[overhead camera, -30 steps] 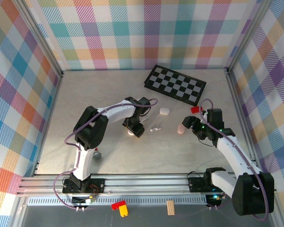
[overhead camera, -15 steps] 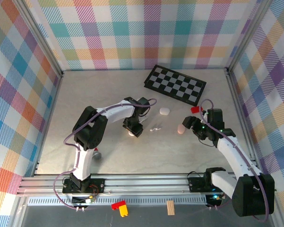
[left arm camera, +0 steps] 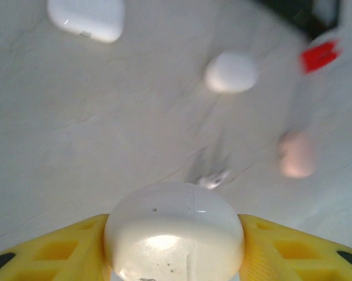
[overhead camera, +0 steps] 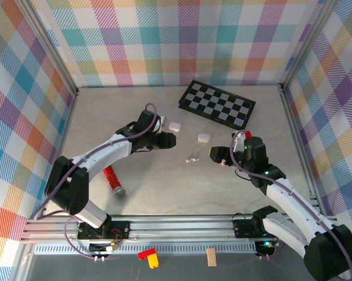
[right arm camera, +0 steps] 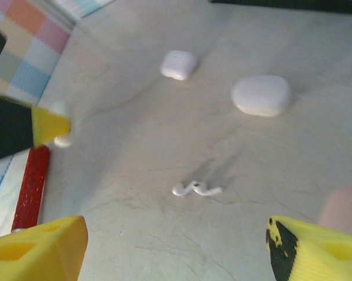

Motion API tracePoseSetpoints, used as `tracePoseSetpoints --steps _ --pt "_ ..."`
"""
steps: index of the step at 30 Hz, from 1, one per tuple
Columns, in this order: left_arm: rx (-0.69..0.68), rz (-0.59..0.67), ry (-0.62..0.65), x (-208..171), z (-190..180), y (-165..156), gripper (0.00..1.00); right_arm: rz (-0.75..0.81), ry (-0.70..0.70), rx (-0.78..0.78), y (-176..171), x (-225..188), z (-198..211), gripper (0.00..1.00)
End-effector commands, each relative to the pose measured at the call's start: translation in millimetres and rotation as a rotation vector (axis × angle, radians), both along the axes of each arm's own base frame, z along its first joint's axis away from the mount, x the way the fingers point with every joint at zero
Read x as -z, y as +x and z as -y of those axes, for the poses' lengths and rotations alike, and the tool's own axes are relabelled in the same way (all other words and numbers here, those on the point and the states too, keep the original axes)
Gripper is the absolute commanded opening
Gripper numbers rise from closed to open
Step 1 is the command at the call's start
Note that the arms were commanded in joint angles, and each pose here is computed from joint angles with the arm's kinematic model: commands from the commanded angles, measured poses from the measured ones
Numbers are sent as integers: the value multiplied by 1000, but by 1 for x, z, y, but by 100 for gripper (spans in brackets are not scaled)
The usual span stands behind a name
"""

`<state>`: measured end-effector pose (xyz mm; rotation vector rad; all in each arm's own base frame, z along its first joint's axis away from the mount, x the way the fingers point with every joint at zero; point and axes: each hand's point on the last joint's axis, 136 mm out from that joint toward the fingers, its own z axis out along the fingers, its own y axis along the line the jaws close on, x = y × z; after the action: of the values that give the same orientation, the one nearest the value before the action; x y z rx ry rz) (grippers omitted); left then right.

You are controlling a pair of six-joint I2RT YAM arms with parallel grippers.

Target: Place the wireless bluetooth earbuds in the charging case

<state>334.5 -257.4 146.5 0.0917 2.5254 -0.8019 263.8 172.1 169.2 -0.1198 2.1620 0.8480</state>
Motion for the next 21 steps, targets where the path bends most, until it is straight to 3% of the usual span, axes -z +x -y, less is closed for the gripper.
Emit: tracePoseSetpoints --steps 1,5,8,14,21 --pt "-155 -52 -338 -29 20 8 50 233 -10 -66 9 -27 -20 82" --pt "-269 -120 -621 -45 27 10 50 365 3 -161 5 -37 -50 85" --pt "-312 -158 -756 -54 29 11 50 414 2 -221 4 -37 -68 86" --pt "-350 -206 -849 -59 34 8 50 558 -31 -334 7 -33 -103 89" --pt "-322 -206 -862 -64 38 4 50 572 21 -354 22 -35 -127 86"
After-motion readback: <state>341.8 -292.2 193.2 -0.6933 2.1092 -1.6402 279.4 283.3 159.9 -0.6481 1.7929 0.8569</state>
